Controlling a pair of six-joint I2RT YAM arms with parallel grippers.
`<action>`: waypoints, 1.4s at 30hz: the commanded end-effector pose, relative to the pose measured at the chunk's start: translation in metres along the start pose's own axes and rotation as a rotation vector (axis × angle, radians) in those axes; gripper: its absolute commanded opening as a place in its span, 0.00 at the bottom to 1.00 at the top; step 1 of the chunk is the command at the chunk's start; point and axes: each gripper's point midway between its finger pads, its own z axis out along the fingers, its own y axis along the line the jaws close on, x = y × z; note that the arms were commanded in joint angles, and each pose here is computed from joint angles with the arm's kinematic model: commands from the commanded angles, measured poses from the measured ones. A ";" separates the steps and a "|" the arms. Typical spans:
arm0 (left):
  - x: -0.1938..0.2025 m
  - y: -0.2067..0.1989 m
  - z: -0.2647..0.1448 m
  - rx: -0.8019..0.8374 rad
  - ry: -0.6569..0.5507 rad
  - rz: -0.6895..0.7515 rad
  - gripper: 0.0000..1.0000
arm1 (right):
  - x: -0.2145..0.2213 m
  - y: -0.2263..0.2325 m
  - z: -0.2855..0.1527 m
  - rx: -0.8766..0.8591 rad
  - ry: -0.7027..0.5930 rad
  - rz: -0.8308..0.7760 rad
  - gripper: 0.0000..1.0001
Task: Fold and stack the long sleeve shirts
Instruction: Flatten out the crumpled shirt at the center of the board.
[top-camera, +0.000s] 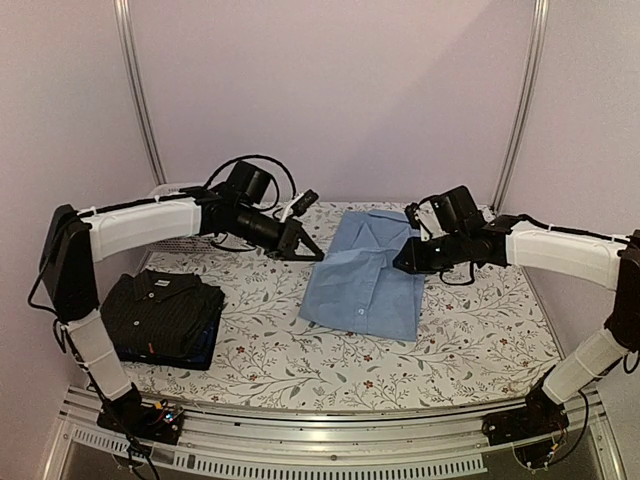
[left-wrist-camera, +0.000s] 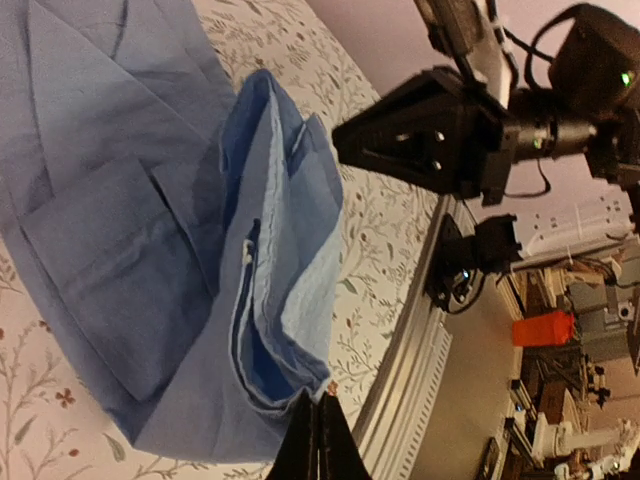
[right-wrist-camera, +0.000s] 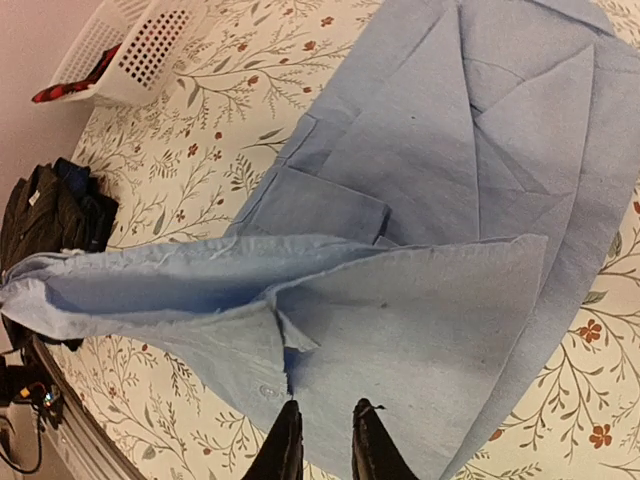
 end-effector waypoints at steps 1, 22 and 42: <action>0.114 -0.049 0.013 0.256 0.284 0.011 0.00 | 0.027 0.000 -0.020 0.006 0.036 -0.009 0.26; 0.181 -0.002 -0.003 -0.036 0.379 -0.118 0.47 | 0.043 -0.035 0.036 0.148 0.107 0.079 0.65; -0.007 0.151 0.095 -0.492 0.088 -0.099 0.50 | 0.041 -0.059 0.069 0.270 0.089 0.096 0.58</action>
